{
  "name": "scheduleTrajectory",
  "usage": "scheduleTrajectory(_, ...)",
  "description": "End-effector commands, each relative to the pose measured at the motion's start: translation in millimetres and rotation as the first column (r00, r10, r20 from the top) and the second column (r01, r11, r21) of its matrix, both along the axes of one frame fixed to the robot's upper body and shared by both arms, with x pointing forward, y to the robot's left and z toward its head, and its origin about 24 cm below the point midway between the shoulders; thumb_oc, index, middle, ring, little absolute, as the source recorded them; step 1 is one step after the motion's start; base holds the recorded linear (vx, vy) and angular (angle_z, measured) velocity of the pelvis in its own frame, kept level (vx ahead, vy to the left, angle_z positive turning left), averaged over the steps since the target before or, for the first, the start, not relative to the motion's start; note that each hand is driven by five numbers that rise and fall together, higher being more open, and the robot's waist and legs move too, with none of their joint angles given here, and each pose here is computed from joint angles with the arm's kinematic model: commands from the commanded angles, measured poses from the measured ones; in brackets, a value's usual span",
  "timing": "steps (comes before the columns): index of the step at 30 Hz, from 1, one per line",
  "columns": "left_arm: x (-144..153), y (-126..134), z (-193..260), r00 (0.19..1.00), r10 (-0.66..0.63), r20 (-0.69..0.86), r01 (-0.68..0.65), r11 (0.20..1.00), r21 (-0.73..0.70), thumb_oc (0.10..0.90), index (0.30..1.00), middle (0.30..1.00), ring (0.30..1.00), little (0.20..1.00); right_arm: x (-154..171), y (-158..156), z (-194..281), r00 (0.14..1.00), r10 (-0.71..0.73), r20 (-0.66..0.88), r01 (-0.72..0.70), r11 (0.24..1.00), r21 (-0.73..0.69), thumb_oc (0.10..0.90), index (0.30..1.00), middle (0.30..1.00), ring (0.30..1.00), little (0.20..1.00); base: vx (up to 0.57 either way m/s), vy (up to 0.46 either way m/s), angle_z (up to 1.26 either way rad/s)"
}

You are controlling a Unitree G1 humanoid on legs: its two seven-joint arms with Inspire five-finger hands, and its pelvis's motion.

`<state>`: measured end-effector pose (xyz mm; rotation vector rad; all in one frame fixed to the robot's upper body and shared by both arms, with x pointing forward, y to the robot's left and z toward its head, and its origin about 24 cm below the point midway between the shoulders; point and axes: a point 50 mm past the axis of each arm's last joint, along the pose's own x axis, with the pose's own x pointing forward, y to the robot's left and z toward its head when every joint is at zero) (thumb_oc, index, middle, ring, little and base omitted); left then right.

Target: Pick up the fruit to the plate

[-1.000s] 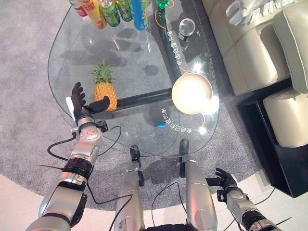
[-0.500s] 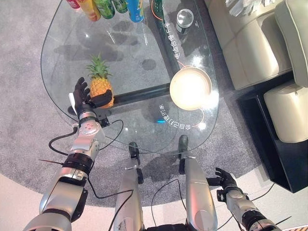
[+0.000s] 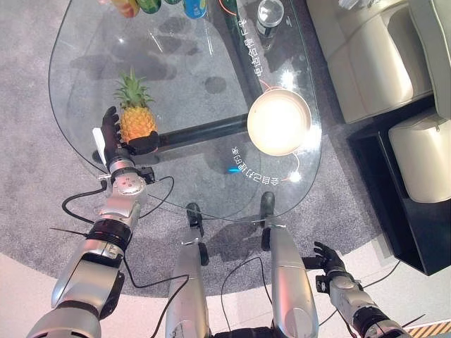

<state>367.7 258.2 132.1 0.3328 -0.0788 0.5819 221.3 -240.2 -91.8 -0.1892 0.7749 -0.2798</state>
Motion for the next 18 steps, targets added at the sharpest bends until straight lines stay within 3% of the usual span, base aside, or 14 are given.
scheduleTrajectory(1,-1.7,24.2,37.3,0.991,0.080,0.104,-0.094,0.987,0.133,0.800,0.900,0.900,0.900,0.900,-29.7,-15.1,-11.9,0.996,-0.052,-0.066,0.051,0.998,-0.021,0.800,0.900,0.900,0.900,0.900,0.00,0.000,0.00)
scheduleTrajectory(18,3.7,6.5,-1.6,0.997,0.020,-0.068,-0.023,0.999,-0.038,0.800,0.900,0.900,0.900,0.900,-20.2,-10.1,-9.8,0.997,-0.052,-0.063,0.051,0.998,-0.026,0.800,0.900,0.900,0.900,0.900,0.00,0.000,0.00)
